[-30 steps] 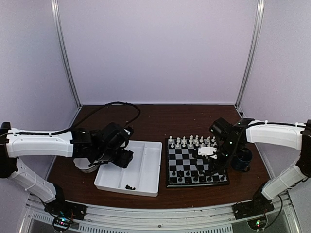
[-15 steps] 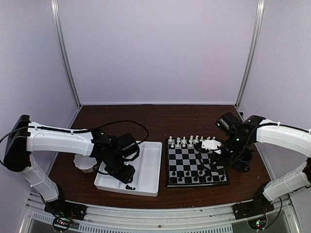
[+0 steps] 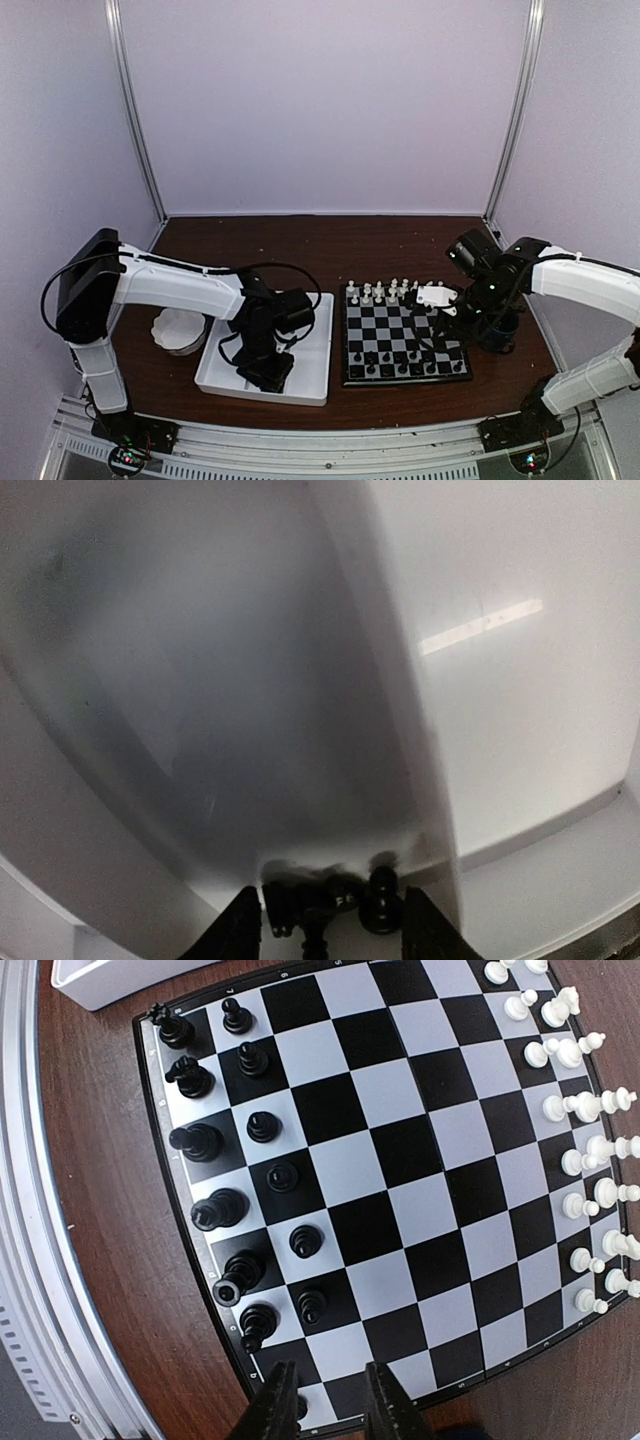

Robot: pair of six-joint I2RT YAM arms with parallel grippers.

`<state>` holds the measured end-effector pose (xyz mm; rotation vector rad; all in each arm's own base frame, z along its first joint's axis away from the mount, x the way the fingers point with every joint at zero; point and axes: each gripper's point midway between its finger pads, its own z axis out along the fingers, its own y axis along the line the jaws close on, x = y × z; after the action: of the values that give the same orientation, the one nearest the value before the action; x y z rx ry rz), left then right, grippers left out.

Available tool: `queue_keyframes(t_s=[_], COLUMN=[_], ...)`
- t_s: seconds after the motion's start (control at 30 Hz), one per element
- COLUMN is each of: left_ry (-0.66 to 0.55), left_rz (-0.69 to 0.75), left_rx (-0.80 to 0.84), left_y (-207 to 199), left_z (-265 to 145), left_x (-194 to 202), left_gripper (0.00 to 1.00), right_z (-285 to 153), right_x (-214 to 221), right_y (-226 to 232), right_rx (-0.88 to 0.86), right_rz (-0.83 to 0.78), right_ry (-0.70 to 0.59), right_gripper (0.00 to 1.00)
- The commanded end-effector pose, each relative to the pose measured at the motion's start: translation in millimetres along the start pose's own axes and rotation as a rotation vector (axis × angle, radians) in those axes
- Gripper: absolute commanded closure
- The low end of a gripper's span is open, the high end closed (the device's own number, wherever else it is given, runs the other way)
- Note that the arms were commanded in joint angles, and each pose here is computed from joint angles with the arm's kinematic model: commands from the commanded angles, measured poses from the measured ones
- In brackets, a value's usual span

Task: Set up the chess pieces on the board
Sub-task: Pick up the chess pile from the storage box.

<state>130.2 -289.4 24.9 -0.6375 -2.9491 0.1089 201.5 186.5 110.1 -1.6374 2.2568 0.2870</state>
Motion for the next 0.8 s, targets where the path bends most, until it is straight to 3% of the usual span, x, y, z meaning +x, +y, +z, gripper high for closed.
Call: queue_keyframes(t_s=[0.0, 0.13, 0.3, 0.5, 0.77], left_ry=[0.143, 0.139, 0.033, -0.15, -0.219], left_rz=[-0.028, -0.025, -0.023, -0.049, -0.018], left_rx=[-0.023, -0.039, -0.075, -0.103, -0.105], left_y=[0.3, 1.9, 10.0, 28.0, 29.9], left_z=[11.7, 18.0, 11.1, -18.3, -41.3], left_x=[25.2, 21.8, -0.2, -38.4, -51.3], left_gripper=[0.53, 0.69, 0.8, 0.83, 0.86], right_z=[-5.1, -4.6, -4.6, -4.7, -5.7], right_x=[-0.9, -1.5, -2.8, -2.5, -1.9], right_y=[-1.7, -1.8, -2.0, -2.3, -3.0], right_rx=[0.021, 0.019, 0.017, 0.019, 0.025], right_rz=[0.001, -0.002, 0.001, 0.004, 0.006], right_ry=[-0.02, -0.022, -0.026, -0.022, -0.021], right_gripper=[0.75, 0.75, 0.75, 0.75, 0.75])
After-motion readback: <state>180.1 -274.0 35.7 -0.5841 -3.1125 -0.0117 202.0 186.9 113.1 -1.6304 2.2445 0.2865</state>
